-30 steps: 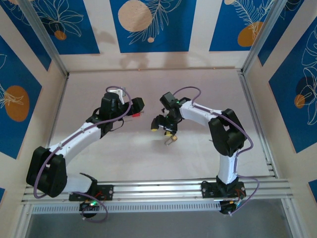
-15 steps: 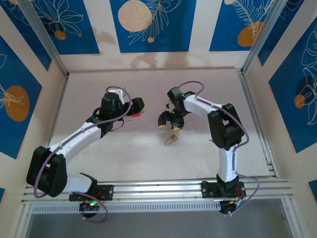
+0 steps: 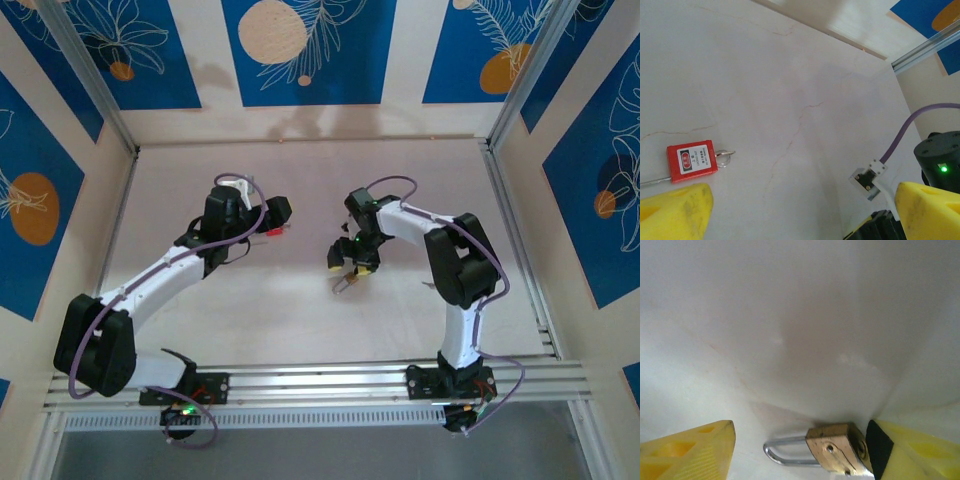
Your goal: Unlock with the key
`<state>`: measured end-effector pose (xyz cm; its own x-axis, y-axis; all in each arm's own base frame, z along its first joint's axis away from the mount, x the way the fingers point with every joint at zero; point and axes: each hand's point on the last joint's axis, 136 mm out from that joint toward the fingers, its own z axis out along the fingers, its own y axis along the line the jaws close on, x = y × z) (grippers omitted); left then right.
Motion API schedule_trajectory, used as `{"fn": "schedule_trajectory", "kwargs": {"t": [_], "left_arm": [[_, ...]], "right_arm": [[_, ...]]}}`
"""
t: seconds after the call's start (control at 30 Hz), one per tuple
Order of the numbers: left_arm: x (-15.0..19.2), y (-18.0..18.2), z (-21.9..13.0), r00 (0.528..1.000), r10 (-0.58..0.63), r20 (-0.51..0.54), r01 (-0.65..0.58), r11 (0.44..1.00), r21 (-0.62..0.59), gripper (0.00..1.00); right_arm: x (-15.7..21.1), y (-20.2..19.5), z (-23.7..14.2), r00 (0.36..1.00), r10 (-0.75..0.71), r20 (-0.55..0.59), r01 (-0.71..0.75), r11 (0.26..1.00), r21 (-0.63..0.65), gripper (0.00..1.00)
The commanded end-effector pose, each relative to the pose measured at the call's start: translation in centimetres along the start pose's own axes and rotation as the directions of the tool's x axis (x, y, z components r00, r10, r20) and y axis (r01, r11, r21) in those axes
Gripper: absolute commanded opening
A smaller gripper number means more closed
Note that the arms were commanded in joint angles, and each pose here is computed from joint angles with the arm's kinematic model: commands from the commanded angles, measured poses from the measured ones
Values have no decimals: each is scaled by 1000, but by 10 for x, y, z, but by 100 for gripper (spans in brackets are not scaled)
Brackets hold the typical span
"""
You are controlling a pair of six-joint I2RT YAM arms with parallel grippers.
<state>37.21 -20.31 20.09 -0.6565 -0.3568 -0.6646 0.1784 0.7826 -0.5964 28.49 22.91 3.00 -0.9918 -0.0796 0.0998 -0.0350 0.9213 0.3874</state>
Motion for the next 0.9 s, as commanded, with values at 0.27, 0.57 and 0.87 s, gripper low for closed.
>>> {"fn": "schedule_trajectory", "kwargs": {"t": [0.27, 0.57, 0.87], "left_arm": [[-9, -10, -2, 1000, 18, 15, -19, 1000, 19, 93], [-10, -11, -2, 1000, 19, 18, -19, 1000, 21, 93], [-8, -12, -2, 1000, 19, 12, -19, 1000, 22, 93]], "right_arm": [[31, 11, -2, 997, 42, -71, -46, 997, -54, 70], [25, 6, -11, 998, 60, -34, -61, 998, -26, 70], [17, -51, -94, 957, 204, 204, -201, 979, -36, 65]]}}
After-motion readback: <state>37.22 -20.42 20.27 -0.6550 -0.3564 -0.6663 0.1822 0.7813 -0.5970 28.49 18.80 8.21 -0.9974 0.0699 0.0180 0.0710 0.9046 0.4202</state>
